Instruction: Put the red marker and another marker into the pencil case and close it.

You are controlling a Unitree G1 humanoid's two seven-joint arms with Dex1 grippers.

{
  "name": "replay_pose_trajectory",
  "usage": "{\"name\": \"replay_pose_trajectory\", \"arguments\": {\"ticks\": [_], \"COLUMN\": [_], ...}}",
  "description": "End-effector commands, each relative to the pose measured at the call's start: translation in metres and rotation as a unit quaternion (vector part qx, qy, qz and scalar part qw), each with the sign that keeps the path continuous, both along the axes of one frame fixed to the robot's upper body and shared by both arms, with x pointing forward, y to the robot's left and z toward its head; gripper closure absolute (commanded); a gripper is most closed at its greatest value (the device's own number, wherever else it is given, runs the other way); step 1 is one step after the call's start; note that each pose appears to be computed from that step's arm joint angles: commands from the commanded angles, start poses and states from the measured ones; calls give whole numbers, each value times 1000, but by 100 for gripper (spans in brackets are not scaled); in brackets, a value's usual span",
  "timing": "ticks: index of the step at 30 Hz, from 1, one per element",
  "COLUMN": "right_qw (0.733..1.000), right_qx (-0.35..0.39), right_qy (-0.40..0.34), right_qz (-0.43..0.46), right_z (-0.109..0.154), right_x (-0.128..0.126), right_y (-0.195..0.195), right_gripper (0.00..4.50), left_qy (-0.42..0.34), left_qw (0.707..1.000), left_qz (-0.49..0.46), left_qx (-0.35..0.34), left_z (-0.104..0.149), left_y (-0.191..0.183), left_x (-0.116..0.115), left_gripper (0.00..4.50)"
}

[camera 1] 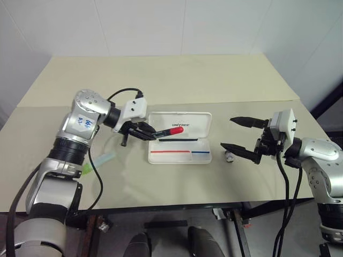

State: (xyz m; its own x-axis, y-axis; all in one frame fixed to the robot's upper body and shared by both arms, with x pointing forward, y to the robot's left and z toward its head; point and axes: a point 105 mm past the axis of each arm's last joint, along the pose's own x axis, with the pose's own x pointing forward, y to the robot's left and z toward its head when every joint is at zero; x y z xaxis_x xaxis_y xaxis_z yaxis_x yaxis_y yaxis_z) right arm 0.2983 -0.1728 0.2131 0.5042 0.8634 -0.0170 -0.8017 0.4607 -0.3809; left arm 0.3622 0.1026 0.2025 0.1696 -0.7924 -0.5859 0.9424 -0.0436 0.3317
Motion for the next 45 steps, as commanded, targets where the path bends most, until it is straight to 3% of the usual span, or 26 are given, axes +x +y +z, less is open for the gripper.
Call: {"name": "replay_pose_trajectory", "arguments": {"ticks": [1,10,19,28,36,37,40,45], "right_qw": [999,999,998,998,998,998,998,998], "right_qx": [12,21,23,29,33,33,31,30], "right_qy": [-30,-37,-40,-42,-44,-45,-46,-56], "right_qz": [-11,-32,-43,-46,-32,-27,-15,26], "right_z": [14,13,14,14,16,16,18,26], "right_x": [-7,-16,-20,-19,-14,-12,-9,-1], "right_y": [-2,-2,-2,-1,5,6,8,20], "right_gripper": [0,0,0,0,0,0,0,0], "left_qy": [-19,-24,-9,-29,-15,-8,1,-1], "left_qw": [1000,999,999,999,999,999,999,999], "left_qz": [3,36,20,20,-35,-32,-26,51], "left_qx": [6,14,34,16,-28,-33,-25,-5], "left_z": [4,-11,-23,-16,12,15,18,30], "left_y": [-15,-38,-46,-55,-58,-54,-38,21], "left_x": [6,23,21,24,-2,-5,-14,-27], "left_gripper": [397,397,397,99,99,82,9,4]}}
